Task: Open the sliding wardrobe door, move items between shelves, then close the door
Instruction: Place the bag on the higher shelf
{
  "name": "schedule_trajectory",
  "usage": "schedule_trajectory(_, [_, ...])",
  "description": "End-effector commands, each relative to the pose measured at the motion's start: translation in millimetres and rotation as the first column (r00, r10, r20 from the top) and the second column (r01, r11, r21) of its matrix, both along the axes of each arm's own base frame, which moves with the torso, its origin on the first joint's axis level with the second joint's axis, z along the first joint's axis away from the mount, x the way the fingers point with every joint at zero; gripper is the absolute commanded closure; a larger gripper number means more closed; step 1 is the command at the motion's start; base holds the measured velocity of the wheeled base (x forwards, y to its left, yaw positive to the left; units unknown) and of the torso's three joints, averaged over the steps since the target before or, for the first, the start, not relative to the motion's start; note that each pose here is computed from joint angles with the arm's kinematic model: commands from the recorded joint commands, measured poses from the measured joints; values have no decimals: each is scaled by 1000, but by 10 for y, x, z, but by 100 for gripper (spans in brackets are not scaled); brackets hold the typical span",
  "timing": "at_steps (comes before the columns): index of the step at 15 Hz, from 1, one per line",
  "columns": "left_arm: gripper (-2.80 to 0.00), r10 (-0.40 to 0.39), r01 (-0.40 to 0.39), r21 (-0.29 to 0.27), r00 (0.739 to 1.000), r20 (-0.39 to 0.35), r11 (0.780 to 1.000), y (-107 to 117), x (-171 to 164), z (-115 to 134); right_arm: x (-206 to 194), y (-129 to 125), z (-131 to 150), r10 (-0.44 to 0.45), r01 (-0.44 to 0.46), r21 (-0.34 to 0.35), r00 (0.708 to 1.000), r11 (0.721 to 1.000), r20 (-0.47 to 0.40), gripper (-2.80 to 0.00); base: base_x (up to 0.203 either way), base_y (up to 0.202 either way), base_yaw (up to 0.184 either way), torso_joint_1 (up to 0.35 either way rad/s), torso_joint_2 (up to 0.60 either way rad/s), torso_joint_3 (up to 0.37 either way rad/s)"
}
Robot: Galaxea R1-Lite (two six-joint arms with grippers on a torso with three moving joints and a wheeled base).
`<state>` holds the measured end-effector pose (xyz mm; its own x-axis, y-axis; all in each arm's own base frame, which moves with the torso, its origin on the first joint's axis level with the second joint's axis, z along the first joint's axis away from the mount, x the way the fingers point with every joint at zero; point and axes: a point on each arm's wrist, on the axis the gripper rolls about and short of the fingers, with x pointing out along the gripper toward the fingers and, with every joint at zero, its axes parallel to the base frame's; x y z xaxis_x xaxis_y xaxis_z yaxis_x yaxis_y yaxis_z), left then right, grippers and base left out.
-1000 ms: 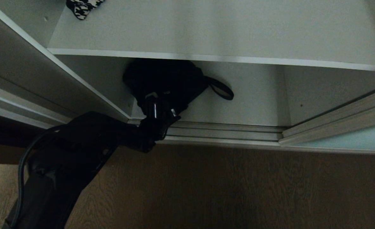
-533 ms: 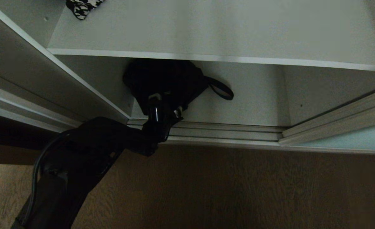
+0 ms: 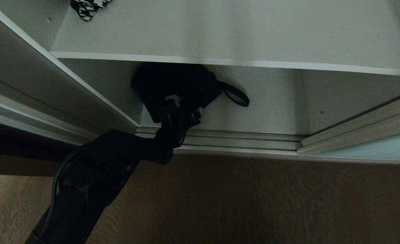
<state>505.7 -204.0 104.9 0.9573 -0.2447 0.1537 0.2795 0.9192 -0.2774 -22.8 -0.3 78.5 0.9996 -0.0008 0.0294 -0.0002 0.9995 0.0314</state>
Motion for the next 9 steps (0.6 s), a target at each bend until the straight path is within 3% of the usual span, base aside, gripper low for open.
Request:
schedule_trajectory(1, [0,-25,25,7,1000,1,1000,-32,12,-106,-2,0,0,1,-1,1,1000,1000,3,0,0,0,0,0,0,0])
schedule_trajectory(5, [0,-56,54,36,997,60,998,-40,31,-238,-3,0,0,1,-1,0,1000,1000,4,0,0,0,0,0,0,0])
schedule_trajectory(9, [0,-82,80,37,994,67,996,-45,27,-225,-2,0,0,1,-1,-1,1000,1000,3,0,0,0,0,0,0,0])
